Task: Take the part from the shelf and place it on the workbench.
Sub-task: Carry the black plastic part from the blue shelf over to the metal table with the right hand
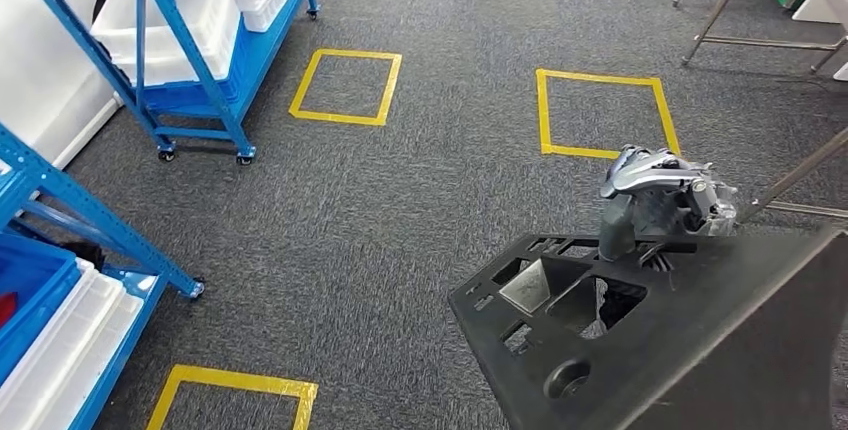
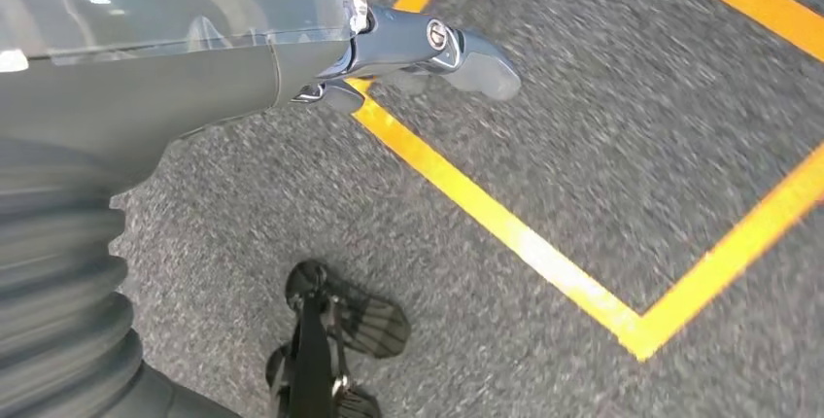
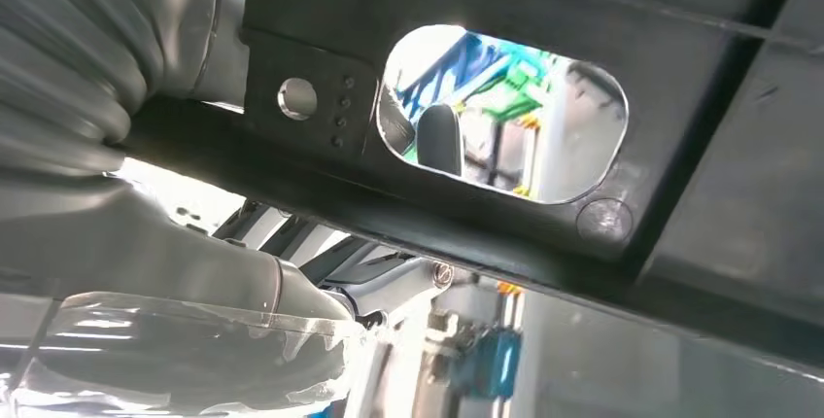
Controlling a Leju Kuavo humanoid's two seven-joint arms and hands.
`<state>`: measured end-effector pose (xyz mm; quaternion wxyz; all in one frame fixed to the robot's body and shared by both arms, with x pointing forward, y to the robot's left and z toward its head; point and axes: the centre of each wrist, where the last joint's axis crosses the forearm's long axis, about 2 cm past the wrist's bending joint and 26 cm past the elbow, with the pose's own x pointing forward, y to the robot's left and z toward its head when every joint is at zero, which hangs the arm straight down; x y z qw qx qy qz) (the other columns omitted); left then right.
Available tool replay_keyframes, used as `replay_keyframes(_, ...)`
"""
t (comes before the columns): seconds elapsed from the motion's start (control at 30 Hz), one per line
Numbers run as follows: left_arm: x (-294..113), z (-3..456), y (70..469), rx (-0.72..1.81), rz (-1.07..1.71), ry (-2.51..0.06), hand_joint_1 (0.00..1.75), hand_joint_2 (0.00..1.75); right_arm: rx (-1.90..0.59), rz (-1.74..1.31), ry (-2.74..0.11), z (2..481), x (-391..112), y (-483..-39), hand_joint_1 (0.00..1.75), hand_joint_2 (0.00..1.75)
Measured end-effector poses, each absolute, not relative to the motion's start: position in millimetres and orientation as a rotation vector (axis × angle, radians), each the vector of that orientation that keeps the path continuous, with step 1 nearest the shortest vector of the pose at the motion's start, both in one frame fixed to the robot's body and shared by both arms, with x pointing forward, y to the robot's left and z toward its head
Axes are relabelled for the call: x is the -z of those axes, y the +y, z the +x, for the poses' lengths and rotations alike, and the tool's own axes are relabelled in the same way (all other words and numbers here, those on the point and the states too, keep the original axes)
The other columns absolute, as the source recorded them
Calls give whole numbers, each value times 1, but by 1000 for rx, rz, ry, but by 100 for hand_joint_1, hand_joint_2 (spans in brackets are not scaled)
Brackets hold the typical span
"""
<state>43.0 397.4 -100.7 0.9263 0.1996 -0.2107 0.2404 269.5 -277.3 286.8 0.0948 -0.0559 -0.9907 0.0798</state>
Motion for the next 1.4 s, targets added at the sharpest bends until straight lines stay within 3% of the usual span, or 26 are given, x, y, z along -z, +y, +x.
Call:
replay_keyframes(0.77,107,41,357,-475,314,-362,0,175,-304,-257,-2880,283,-282,-273,175,175)
replay_keyframes(1.4,109,34,350,-475,314,-344,0,175,-241,-220,-2871,284,-278,-260,175,175)
